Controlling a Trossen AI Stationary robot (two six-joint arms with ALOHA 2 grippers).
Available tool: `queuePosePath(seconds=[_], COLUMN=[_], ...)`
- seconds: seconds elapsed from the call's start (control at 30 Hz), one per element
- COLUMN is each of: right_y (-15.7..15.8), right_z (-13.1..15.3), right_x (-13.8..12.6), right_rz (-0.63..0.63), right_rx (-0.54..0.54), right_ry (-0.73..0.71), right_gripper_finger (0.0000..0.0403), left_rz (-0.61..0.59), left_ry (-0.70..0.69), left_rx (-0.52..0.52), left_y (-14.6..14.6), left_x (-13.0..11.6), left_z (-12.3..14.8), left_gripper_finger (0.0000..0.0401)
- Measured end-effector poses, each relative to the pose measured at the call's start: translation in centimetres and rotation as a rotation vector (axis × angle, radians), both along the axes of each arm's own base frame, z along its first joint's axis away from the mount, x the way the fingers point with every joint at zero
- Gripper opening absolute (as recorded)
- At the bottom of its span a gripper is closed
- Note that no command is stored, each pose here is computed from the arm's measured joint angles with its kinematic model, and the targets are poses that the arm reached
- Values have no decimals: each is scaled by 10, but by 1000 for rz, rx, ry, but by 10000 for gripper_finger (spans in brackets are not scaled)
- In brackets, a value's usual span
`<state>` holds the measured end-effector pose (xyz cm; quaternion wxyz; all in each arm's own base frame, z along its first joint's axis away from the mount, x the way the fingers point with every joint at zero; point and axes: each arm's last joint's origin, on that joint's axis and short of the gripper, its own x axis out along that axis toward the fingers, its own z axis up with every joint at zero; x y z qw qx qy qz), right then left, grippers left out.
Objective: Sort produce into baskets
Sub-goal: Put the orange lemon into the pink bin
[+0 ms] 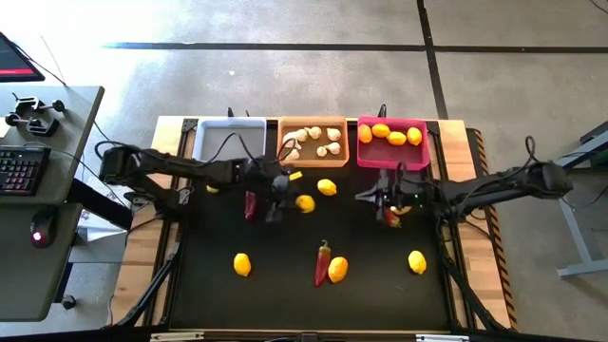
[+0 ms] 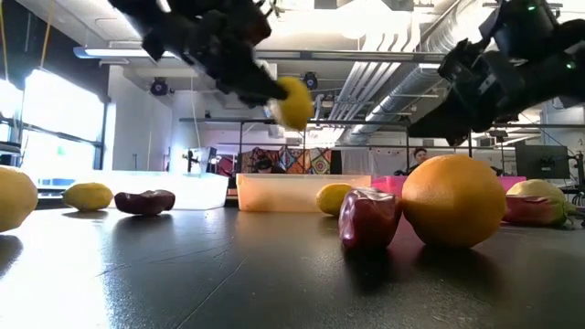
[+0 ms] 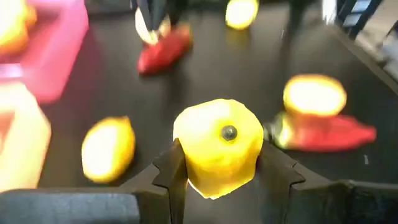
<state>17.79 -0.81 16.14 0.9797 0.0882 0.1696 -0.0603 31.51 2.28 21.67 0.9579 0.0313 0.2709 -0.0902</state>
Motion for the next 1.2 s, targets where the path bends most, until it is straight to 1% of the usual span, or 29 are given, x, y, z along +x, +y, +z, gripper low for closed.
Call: queuePosePath(seconds=[0.1, 0.2, 0.37, 0.43, 0.53, 0.6, 0.67, 0.8, 0.93, 1.03, 1.2], right_y=[7, 14, 27, 34, 49, 61, 73, 90, 99, 102, 102], right_z=[-1, 2, 11, 15, 17, 17, 18, 23, 28, 32, 40], right_x=[4, 13, 37, 47, 58, 62, 65, 72, 82, 90, 101], right_rz=[19, 22, 6, 2, 16, 2, -46, -176, -247, -272, -338], right_rx=[-10, -41, -173, -277, -496, -651, -789, -982, -1095, -1150, -1197], right_ry=[-51, -68, -45, -28, 13, 56, 93, 131, 133, 130, 143], right_gripper_finger=[45, 94, 186, 219, 256, 267, 270, 270, 270, 270, 270], left_rz=[-28, -28, 5, 46, 104, 134, 158, 198, 194, 186, 182], left_ry=[-81, -142, -204, -235, -274, -290, -308, -332, -393, -437, -460], left_rx=[-6, -5, -67, -113, -223, -279, -326, -420, -449, -465, -472], left_y=[2, 3, 5, 6, 10, 13, 15, 19, 19, 19, 19], left_x=[12, 22, 35, 39, 43, 44, 45, 45, 46, 46, 46], left_z=[-5, -13, -24, -27, -26, -25, -23, -19, -13, -8, -6], left_gripper_finger=[118, 118, 118, 118, 118, 118, 118, 118, 118, 118, 119])
